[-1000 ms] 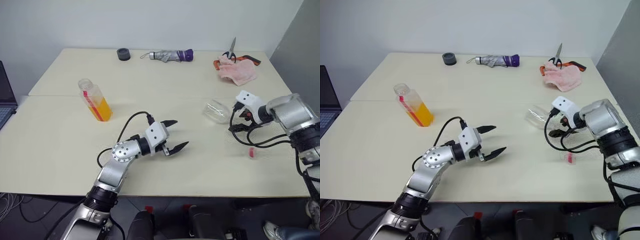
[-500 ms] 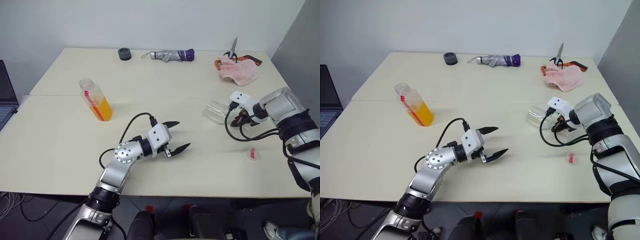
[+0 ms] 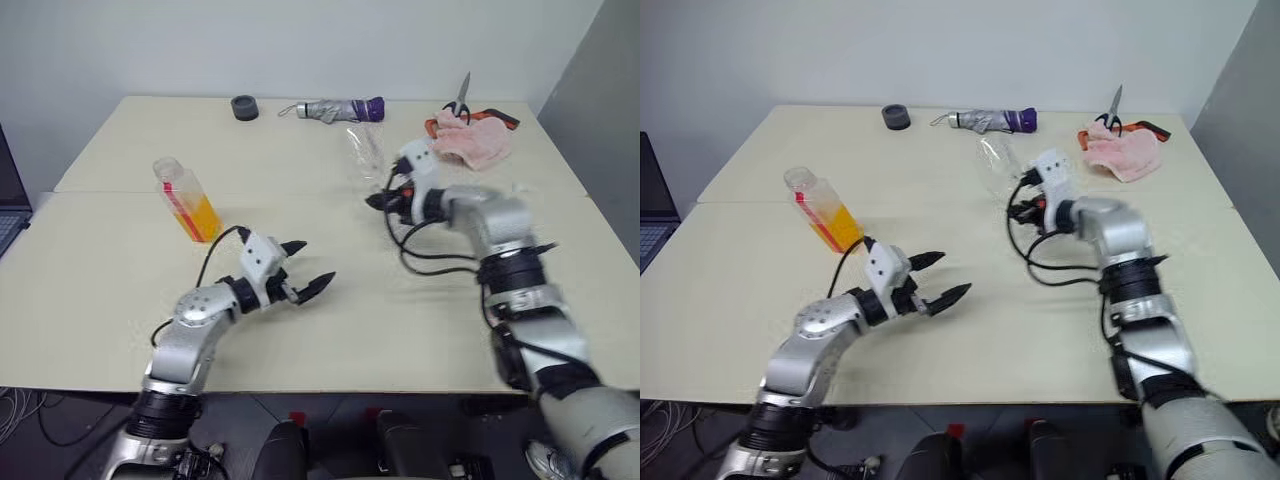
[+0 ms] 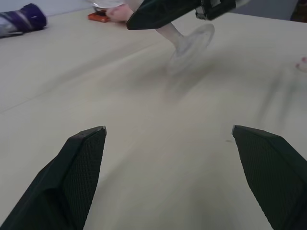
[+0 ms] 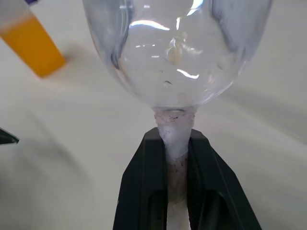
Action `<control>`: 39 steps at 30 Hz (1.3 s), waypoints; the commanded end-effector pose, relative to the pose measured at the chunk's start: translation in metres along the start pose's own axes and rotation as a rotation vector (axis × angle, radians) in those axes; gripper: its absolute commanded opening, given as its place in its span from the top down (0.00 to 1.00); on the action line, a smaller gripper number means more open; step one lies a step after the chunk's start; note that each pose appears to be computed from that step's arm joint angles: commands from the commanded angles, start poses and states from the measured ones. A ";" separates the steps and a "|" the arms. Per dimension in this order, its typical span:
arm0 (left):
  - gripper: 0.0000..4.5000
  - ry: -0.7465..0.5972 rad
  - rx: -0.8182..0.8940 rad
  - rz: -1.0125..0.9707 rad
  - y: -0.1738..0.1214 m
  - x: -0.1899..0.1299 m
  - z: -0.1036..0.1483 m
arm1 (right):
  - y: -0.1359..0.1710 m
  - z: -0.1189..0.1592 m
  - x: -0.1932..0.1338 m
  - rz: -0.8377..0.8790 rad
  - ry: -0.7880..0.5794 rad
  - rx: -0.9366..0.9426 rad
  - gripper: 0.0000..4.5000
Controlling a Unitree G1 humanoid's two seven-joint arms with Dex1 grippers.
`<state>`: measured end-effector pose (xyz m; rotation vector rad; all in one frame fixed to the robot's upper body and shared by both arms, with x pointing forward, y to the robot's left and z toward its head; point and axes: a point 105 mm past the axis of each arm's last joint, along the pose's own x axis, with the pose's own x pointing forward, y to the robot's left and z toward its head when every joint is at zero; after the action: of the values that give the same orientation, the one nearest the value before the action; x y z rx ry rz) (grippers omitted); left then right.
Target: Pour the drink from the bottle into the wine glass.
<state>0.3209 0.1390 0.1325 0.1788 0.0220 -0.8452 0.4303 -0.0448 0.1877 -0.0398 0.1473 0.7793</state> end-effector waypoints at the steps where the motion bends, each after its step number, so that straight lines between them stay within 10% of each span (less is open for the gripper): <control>1: 0.00 -0.041 0.021 0.016 0.016 -0.020 0.026 | 0.002 0.037 0.009 -0.119 -0.278 -0.048 0.96; 39: 0.00 0.170 -0.011 -0.139 0.017 -0.052 0.019 | 0.059 -0.110 -0.019 -0.045 -0.131 0.014 0.96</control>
<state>0.3001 0.1849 0.1518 0.2061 0.2146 -0.9576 0.3696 -0.0265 0.1151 0.0409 -0.0931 0.7217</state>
